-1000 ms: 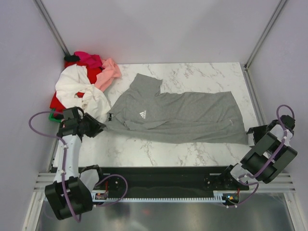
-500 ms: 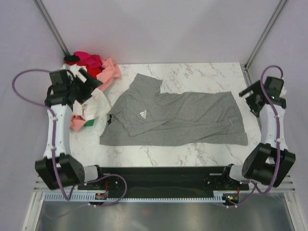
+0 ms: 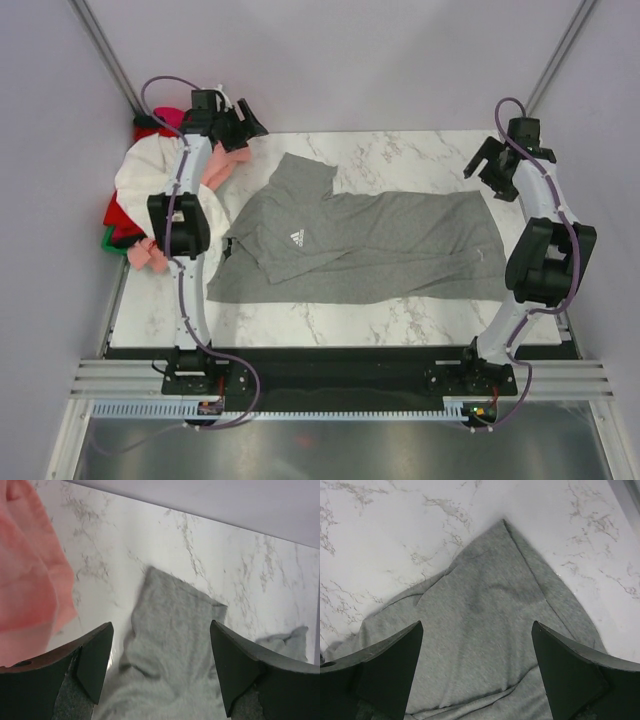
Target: Fold and stack the t-shirts
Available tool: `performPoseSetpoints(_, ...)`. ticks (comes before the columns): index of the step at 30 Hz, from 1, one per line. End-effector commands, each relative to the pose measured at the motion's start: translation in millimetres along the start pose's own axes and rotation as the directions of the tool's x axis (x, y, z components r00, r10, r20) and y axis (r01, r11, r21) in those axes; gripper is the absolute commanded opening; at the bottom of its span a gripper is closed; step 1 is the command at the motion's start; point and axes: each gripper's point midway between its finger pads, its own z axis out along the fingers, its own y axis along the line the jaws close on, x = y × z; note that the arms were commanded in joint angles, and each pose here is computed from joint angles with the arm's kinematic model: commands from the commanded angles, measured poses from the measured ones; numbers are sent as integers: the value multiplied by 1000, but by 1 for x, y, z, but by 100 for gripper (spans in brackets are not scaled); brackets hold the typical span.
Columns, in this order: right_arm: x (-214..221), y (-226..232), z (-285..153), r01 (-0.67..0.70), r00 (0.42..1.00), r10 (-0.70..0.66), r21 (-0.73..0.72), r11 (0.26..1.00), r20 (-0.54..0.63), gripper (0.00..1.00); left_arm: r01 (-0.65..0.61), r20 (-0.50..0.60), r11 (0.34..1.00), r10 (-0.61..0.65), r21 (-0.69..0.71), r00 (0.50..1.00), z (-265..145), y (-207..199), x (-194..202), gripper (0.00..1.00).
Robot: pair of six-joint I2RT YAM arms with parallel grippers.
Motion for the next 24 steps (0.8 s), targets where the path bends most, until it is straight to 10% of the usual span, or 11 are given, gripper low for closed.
performPoseSetpoints(1, -15, 22, -10, 60, 997, -58, -45, 997, 44, 97, -47, 5, 998, 47, 46, 999, 47, -9, 7, 85)
performPoseSetpoints(14, 18, 22, -2, 95, 995, -94, -35, 995, 21, 97, 122, 4, 992, -122, -2, 992, 143, 20, 71, 93)
performPoseSetpoints(24, 11, -11, 26, 72, 997, -73, 69, 995, 16, 98, 187, 1, 981, -187, -39, 982, 155, 25, 88, 75)
